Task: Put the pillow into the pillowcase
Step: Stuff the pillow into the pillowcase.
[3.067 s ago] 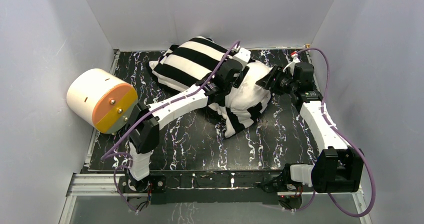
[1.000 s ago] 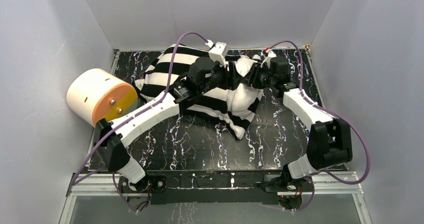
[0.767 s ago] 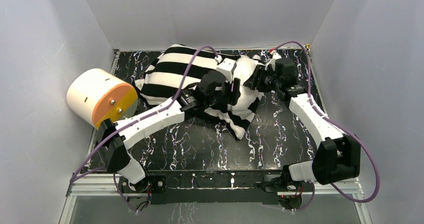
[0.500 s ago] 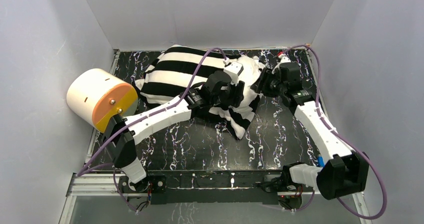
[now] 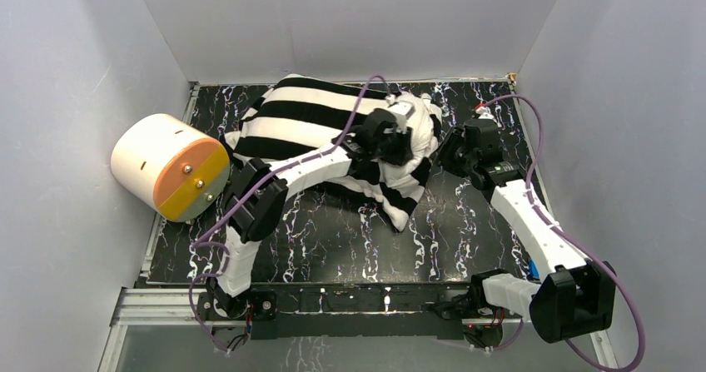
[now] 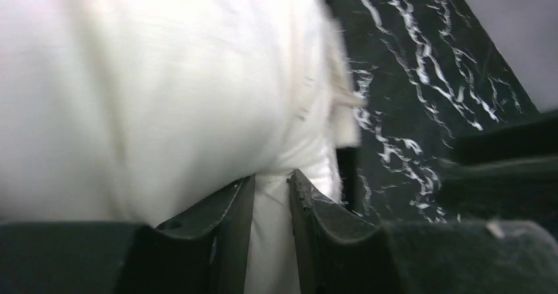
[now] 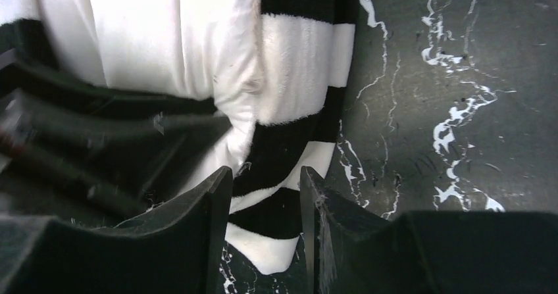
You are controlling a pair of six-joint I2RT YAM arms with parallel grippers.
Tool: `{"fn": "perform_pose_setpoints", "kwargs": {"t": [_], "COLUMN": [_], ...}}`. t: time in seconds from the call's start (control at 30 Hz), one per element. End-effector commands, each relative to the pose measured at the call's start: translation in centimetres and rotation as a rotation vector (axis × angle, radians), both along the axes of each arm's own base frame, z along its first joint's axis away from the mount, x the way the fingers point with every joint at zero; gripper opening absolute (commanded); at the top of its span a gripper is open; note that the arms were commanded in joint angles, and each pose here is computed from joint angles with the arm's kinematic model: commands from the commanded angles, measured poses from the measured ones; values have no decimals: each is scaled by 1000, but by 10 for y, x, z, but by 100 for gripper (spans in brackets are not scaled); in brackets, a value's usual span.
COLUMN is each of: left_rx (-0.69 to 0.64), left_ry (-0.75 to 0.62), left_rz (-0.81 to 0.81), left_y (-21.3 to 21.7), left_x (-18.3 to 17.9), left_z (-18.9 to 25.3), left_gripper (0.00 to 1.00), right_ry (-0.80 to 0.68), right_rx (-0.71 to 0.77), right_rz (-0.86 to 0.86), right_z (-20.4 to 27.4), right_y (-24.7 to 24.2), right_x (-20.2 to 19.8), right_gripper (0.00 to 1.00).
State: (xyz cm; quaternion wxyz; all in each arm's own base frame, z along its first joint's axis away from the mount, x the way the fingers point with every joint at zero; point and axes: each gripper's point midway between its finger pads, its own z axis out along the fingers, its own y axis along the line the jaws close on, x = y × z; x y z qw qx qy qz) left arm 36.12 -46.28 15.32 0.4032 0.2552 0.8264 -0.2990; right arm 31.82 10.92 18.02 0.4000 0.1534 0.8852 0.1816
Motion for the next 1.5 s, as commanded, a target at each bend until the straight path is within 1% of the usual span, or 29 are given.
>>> {"fn": "perform_pose_setpoints", "kwargs": {"t": [0.0, 0.1, 0.2, 0.33, 0.43, 0.53, 0.67, 0.77, 1.03, 1.13, 1.17, 1.2, 1.23, 1.33, 1.37, 1.4, 1.47], "left_rx": [-18, -24, -34, -63, -82, -86, -92, -98, -106, -95, -89, -78, -59, 26, 49, 67, 88], "left_ry": [103, 182, 242, 299, 310, 324, 328, 329, 326, 326, 326, 324, 321, 320, 323, 326, 339], "left_rz": [196, 214, 219, 232, 237, 236, 232, 231, 230, 240, 246, 255, 269, 333, 349, 357, 366], "left_y": [74, 92, 102, 116, 123, 128, 132, 134, 135, 138, 140, 142, 145, 162, 167, 169, 173], "left_x": [49, 46, 39, 35, 35, 35, 33, 31, 30, 31, 32, 33, 35, 41, 42, 43, 40], "left_z": [-40, -79, -109, -133, -140, -145, -145, -145, -142, -144, -145, -147, -150, -165, -172, -177, -189], "left_gripper": [26, 25, 25, 26, 27, 27, 28, 28, 28, 28, 28, 28, 28, 28, 27, 27, 27], "right_ry": [-45, -1, 50, 31, 30, 39, 54, 73, 103, 133, 153, 170, 184, 164, 141, 103, -56], "right_rx": [83, 129, 121, 125, 118, 83, 74, 13, 2, -44, -76, -117, -164, -288, -315, -318, -265], "right_rz": [33, 56, 40, 64, 91, 77, 61, 18, 19, -11, -29, -52, -82, -123, -126, -115, -29], "right_z": [6, -6, -23, -22, -20, -27, -33, -41, -55, -63, -68, -71, -74, -71, -63, -50, -9], "right_y": [19, 32, 35, 48, 65, 78, 89, 85, 90, 81, 75, 67, 56, 30, 25, 25, 42], "right_x": [15, 21, 29, 41, 47, 53, 61, 68, 74, 72, 69, 66, 63, 60, 62, 65, 77], "right_gripper": [49, 45, 44, 43, 44, 44, 45, 45, 45, 43, 41, 37, 30, 3, 0, 0, 0]}}
